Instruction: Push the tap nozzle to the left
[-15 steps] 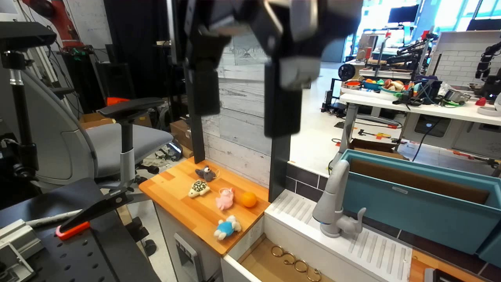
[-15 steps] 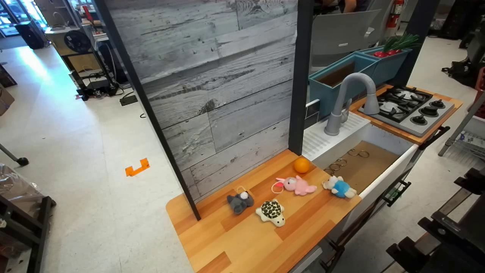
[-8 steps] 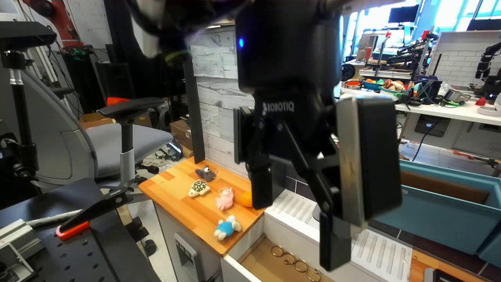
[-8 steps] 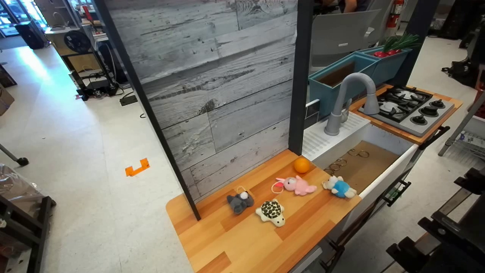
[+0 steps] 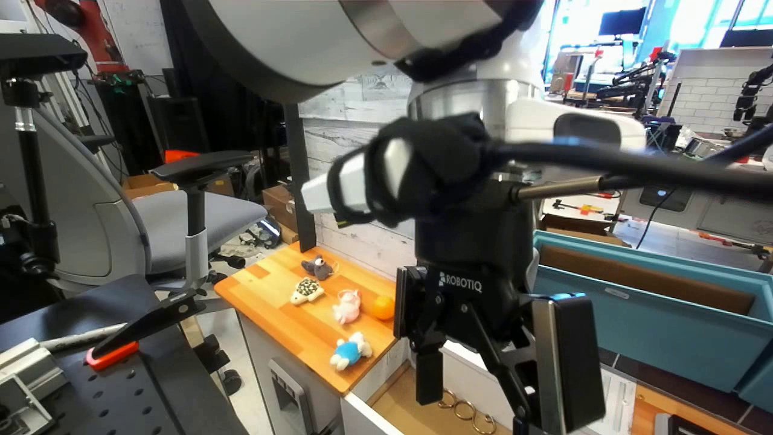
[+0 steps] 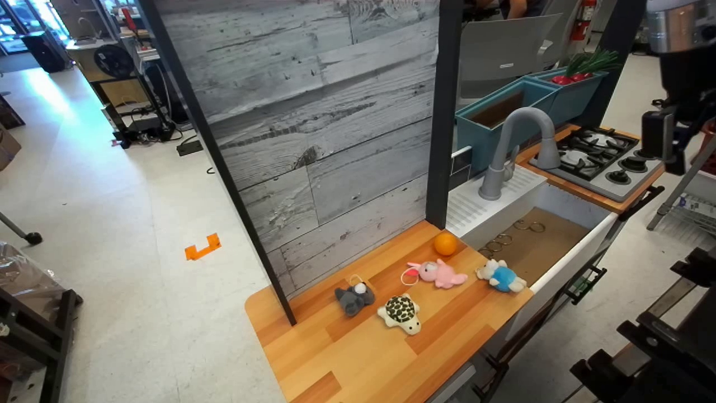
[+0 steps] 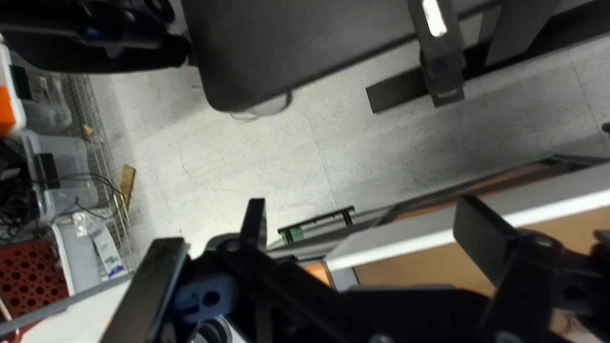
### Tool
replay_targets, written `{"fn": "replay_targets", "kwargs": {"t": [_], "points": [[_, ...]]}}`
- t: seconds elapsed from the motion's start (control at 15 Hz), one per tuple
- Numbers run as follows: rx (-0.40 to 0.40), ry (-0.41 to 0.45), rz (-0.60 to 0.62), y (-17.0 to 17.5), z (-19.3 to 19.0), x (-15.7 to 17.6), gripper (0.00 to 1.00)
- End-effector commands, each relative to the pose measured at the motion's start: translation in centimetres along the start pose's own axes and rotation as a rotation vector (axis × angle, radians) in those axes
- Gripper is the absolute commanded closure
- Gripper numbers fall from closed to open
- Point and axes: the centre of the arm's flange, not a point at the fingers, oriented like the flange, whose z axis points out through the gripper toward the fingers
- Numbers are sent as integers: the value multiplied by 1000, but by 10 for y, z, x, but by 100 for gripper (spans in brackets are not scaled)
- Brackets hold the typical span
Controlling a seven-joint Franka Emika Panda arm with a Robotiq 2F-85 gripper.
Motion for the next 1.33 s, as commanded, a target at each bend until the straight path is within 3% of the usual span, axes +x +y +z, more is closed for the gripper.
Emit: {"fn": "replay_targets", "kwargs": {"t": [0.0, 0.53, 1.07, 1.27], "points": [[76, 155, -39, -23, 1, 32, 0], [303, 509, -91, -51, -6, 71, 0], [413, 730, -268, -83, 17, 57, 0], [464, 732, -308, -86, 17, 44, 0]]}}
